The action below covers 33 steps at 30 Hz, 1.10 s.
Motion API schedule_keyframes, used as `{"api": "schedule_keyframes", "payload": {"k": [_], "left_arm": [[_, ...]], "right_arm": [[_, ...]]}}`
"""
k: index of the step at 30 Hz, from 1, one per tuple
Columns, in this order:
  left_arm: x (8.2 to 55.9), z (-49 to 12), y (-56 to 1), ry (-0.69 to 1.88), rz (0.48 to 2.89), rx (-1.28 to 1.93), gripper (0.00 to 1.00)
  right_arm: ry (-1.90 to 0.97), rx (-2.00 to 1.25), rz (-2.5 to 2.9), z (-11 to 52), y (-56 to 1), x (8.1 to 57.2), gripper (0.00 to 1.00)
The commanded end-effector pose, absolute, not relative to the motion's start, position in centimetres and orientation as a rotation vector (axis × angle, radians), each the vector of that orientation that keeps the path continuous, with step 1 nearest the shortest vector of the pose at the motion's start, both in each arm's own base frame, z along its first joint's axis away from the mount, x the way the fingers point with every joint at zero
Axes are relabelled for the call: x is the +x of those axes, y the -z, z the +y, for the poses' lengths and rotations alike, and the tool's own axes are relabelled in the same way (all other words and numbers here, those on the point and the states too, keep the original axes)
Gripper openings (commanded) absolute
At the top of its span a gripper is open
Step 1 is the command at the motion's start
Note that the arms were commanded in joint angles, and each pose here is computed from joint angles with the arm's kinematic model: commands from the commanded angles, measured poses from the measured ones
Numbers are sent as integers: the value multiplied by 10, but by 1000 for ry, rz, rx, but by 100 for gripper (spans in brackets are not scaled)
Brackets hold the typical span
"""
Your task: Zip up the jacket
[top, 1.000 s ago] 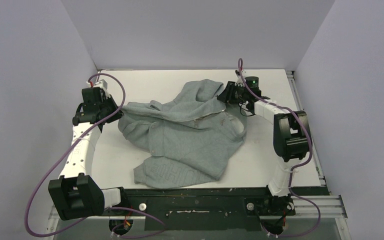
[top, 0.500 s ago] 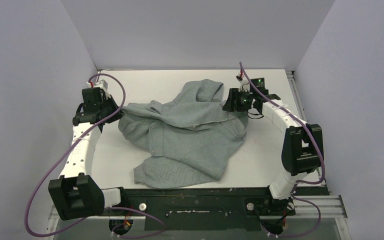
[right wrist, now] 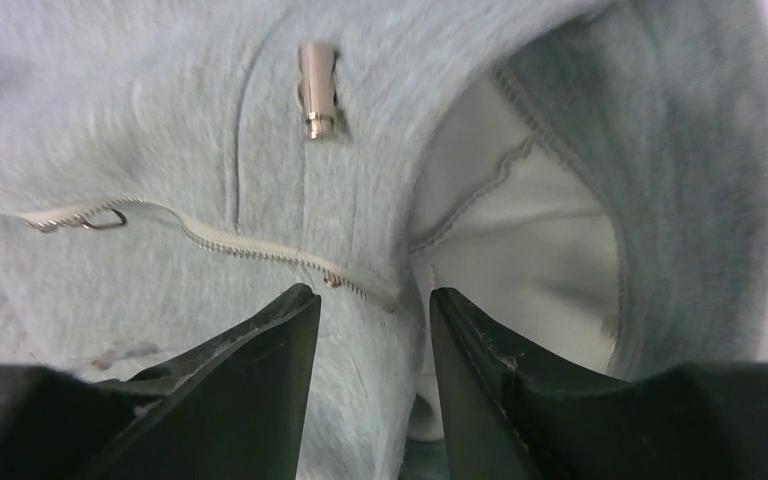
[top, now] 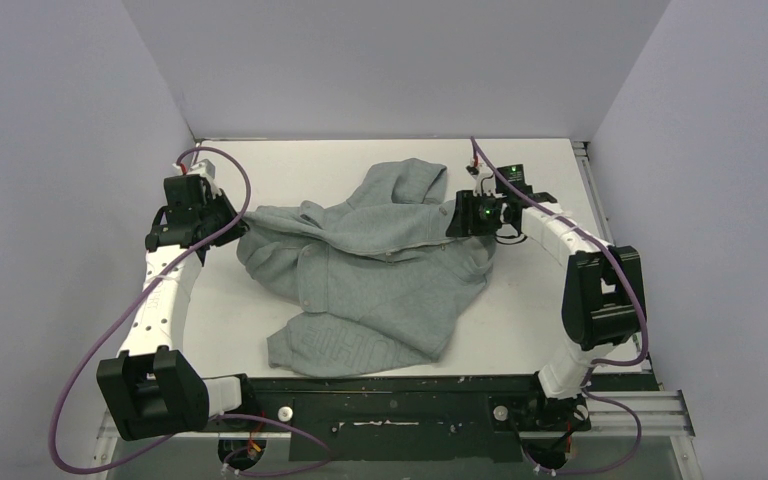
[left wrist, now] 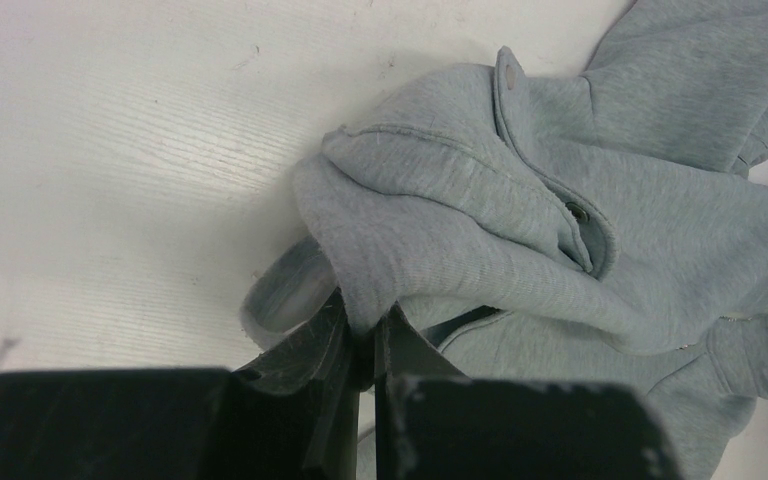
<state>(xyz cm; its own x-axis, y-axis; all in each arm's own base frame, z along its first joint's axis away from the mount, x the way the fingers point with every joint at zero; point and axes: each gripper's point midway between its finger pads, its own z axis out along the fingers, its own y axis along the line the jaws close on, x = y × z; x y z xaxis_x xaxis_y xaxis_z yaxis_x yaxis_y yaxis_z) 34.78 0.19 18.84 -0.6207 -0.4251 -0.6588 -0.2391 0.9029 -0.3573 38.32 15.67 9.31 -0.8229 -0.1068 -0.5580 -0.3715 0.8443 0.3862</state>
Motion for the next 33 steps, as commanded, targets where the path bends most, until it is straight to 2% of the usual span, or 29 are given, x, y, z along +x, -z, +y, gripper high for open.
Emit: {"api": "schedule_keyframes", "payload": {"k": [1,12,13,17,21,24,30,33], "left_arm": [[360,5,-209,310,2178,-450,0],[359,4,-209,318,2178,-449,0],[359,4,-209,316,2178,-450,0],[359,4,-210,315,2177,-451,0],[360,4,-212,319,2174,-449,0],[361,4,-212,318,2172,-449,0],[362,5,-212,314,2170,-456,0],[364,9,-213,291,2166,-469,0]], "right_arm": [[-552,-422,2534,154,-90,374,44],[-428,-439,2595,142,-77,361,29],[-420,-437,2601,141,-75,361,30],[-406,-433,2606,139,-69,362,45],[-454,-444,2599,146,-66,363,46],[-537,-457,2574,157,-71,362,36],[-713,-376,2505,157,-91,352,3],[-731,-281,2474,145,-102,346,0]]}}
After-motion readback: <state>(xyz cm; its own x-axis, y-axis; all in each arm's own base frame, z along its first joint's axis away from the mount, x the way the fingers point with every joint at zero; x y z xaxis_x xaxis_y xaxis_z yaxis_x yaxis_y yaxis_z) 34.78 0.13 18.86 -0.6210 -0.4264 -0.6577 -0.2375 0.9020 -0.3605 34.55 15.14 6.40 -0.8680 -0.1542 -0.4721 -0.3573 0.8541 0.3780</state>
